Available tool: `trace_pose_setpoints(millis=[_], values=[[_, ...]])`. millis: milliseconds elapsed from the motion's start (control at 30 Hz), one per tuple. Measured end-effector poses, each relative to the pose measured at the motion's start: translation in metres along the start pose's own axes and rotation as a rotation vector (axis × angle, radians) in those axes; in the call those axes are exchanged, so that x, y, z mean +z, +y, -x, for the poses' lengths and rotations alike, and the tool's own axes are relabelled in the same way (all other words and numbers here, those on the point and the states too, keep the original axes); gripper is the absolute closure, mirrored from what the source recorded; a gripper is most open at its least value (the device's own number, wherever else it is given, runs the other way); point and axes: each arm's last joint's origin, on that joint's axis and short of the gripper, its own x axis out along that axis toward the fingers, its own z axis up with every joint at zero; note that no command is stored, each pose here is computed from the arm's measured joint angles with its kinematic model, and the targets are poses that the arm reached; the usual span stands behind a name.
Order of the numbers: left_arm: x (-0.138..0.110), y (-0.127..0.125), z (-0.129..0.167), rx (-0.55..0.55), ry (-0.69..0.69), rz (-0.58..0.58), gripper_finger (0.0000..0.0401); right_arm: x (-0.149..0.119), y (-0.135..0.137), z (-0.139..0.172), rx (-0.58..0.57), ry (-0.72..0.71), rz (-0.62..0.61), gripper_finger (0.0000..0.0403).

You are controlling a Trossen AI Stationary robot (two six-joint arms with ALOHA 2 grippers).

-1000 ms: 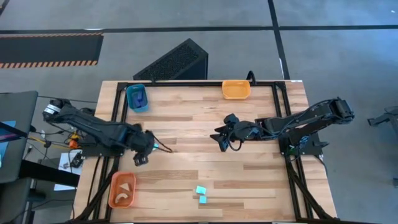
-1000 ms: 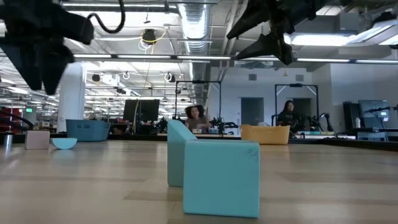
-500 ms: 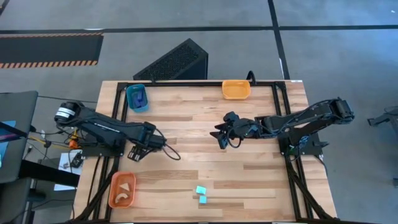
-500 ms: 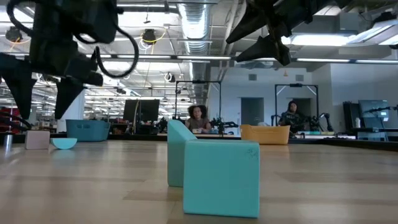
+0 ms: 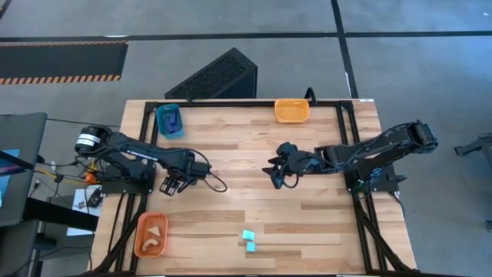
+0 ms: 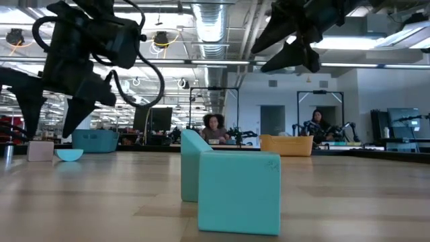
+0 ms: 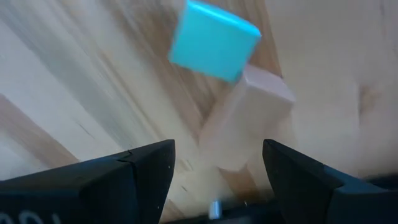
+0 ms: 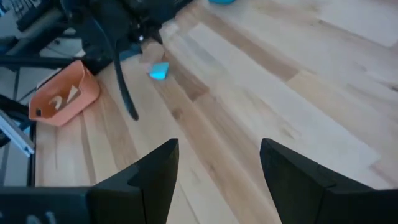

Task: Sort & place blocks by color
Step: Put the brown block into the orange bin

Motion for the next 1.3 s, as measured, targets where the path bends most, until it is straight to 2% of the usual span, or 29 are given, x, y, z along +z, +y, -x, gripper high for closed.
trace_pose_setpoints(millis=[233, 367, 467, 567, 700, 833, 967, 1167, 1300], values=[[-0.012, -0.008, -0.03, -0.027, 0.039, -0.004, 0.0172, -0.009, 0.005, 0.004, -0.015, 0.018, -0.008, 0.0154], [-0.012, -0.006, -0.032, 0.06, 0.058, 0.006, 0.0172, -0.01, 0.007, 0.005, -0.022, 0.007, -0.013, 0.0154], [-0.013, -0.006, -0.032, 0.07, 0.062, 0.009, 0.0175, -0.01, 0.007, 0.005, -0.022, 0.003, -0.02, 0.0154], [-0.012, -0.008, -0.031, 0.062, 0.059, -0.003, 0.0194, -0.008, 0.007, 0.004, -0.017, -0.008, -0.03, 0.0154], [-0.006, -0.009, -0.026, 0.038, 0.016, -0.007, 0.0238, -0.006, 0.007, 0.004, -0.011, -0.02, -0.039, 0.0154], [0.004, -0.007, -0.02, 0.02, -0.094, 0.004, 0.0276, -0.005, 0.006, 0.003, -0.012, -0.026, -0.039, 0.0154], [0.011, -0.005, -0.018, 0.027, -0.166, 0.012, 0.029, -0.004, 0.006, 0.003, -0.013, -0.028, -0.04, 0.0154], [0.02, -0.003, -0.01, -0.001, -0.248, 0.146, 0.0264, -0.005, 0.007, 0.003, -0.008, -0.025, -0.04, 0.0154], [0.024, 0.001, 0.001, -0.026, -0.274, 0.366, 0.0217, -0.005, 0.007, 0.003, -0.007, -0.023, -0.04, 0.0154]])
